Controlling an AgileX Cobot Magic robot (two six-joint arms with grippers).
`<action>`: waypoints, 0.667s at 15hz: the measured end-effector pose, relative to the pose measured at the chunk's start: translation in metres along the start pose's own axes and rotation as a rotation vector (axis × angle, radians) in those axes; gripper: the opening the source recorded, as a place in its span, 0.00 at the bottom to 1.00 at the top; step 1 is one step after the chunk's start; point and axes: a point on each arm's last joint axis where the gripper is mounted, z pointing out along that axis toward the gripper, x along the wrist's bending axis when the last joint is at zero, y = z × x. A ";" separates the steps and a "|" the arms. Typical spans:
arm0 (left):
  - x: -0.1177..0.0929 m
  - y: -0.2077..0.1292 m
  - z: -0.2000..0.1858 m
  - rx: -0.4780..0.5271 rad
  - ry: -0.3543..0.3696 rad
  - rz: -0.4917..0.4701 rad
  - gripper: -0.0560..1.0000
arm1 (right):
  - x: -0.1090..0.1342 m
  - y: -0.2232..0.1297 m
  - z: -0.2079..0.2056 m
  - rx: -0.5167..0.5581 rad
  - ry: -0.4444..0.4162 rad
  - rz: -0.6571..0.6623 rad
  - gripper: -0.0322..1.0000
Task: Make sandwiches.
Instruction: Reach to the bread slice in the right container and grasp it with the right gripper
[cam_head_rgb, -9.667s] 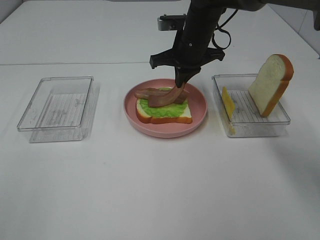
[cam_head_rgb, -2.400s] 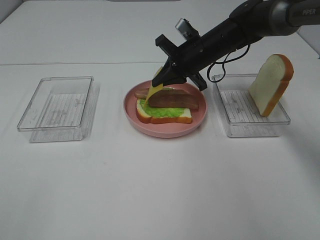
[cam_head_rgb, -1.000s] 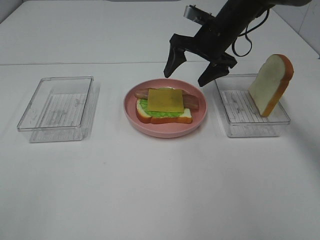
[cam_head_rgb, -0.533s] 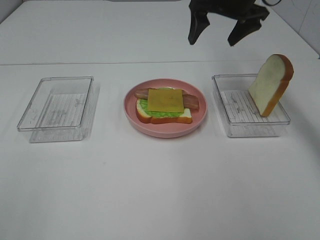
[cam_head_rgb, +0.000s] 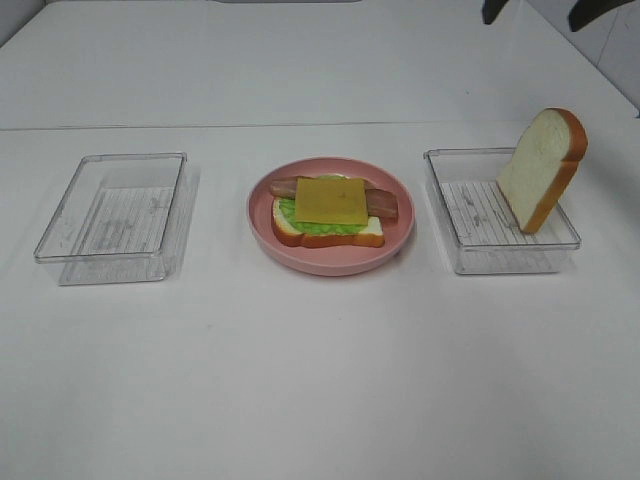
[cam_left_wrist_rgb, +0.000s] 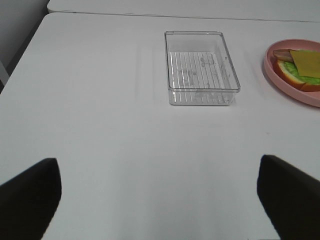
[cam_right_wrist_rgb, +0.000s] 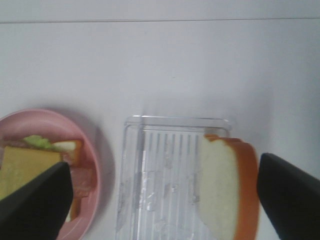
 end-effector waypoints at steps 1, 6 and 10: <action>0.000 0.000 0.000 0.000 0.000 0.000 0.99 | -0.017 0.001 -0.001 -0.003 -0.018 0.033 0.97; 0.000 0.000 0.000 0.000 -0.001 0.000 0.99 | -0.062 -0.002 0.002 0.008 -0.064 0.117 0.97; 0.000 0.000 0.000 0.000 -0.001 0.000 0.99 | -0.068 -0.017 0.051 0.128 -0.038 0.145 0.97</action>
